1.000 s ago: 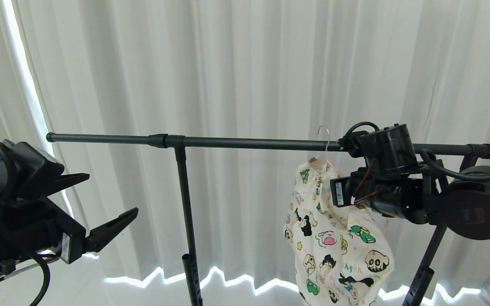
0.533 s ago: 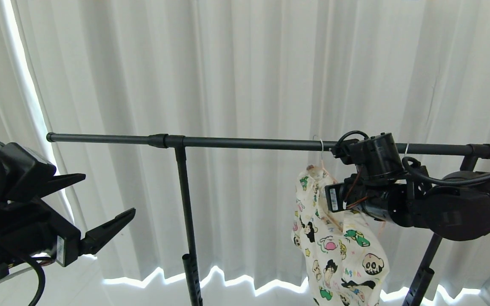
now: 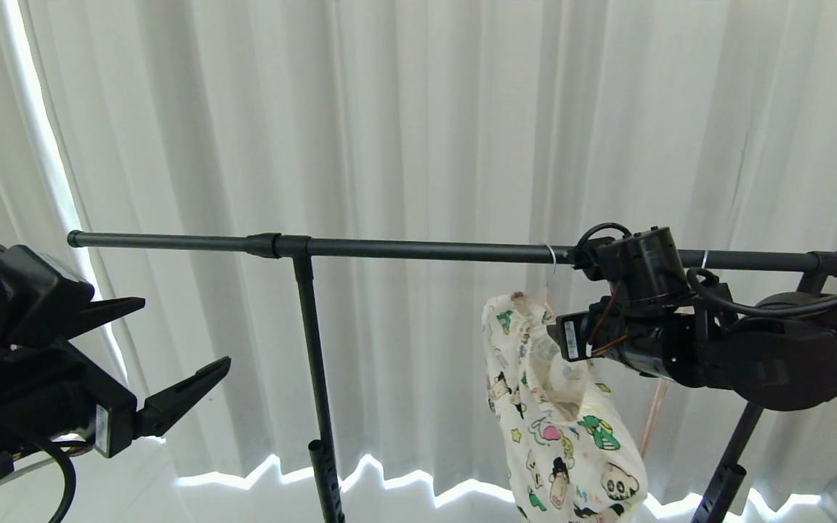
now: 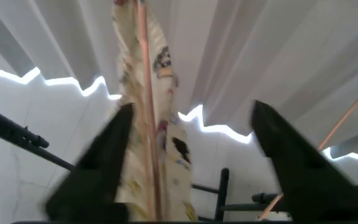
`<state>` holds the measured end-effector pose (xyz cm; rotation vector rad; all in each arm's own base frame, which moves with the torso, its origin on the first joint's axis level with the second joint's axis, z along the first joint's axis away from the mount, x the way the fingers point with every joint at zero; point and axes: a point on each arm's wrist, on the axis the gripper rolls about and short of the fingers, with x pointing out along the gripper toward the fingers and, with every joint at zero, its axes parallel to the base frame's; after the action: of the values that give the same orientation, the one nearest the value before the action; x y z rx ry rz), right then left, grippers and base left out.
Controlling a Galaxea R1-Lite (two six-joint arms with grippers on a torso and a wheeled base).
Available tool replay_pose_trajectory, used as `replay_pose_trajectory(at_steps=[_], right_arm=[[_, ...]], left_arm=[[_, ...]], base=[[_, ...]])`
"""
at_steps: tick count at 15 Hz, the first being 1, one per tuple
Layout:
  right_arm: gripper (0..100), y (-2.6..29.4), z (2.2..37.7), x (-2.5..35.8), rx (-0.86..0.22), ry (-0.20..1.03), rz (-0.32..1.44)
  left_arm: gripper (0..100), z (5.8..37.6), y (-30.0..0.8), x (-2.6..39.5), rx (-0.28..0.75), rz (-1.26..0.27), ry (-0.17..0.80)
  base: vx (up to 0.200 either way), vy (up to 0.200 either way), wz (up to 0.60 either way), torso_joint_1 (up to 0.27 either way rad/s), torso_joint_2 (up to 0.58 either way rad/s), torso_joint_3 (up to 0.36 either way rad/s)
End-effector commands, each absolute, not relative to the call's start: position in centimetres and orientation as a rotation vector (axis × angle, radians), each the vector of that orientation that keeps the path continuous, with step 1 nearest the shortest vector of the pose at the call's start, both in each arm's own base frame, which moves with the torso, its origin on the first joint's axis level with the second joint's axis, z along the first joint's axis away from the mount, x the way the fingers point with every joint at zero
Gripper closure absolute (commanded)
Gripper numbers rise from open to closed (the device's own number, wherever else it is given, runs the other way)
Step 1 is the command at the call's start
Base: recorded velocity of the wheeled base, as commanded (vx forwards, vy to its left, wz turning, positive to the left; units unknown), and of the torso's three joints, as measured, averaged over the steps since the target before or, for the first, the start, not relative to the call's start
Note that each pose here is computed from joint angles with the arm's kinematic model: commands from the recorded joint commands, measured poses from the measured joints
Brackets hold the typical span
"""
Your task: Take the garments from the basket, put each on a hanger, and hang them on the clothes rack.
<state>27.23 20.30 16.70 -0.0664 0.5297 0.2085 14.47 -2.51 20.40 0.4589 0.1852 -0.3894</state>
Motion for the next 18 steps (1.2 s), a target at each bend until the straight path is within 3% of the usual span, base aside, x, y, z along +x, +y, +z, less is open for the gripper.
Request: replay_pose_trajectory(at_steps=[1, 8, 12, 15, 18], right_arm=[[0, 20.1, 17.4, 26.9, -0.056, 0.510, 0.212], [0, 17.2, 23.6, 23.3, 0.023, 0.368, 0.253], [0, 11.5, 25.1, 19.9, -0.131, 0.380, 0.175], [0, 5.8, 24.9, 17.7, -0.306, 0.379, 0.022], [0, 3.8, 24.8, 16.6, -0.337, 0.371, -0.001]], left_arm=[[0, 20.4, -2.5, 14.4, 0.459, -0.389, 0.184], [0, 20.3, -1.1, 14.6, 0.445, -0.295, 0.209], [0, 19.7, 0.8, 14.2, 0.427, -0.169, 0.252], [0, 19.0, 1.7, 13.4, 0.414, -0.102, 0.278], [0, 18.9, 1.7, 13.2, 0.399, -0.096, 0.279]], base=[[0.000, 0.000, 0.00, 0.000, 0.00, 0.000], [0.000, 0.000, 0.00, 0.000, 0.00, 0.000], [0.000, 0.000, 0.00, 0.000, 0.00, 0.000], [0.000, 0.000, 0.00, 0.000, 0.00, 0.000], [-0.200, 0.000, 0.00, 0.004, 0.00, 0.004]])
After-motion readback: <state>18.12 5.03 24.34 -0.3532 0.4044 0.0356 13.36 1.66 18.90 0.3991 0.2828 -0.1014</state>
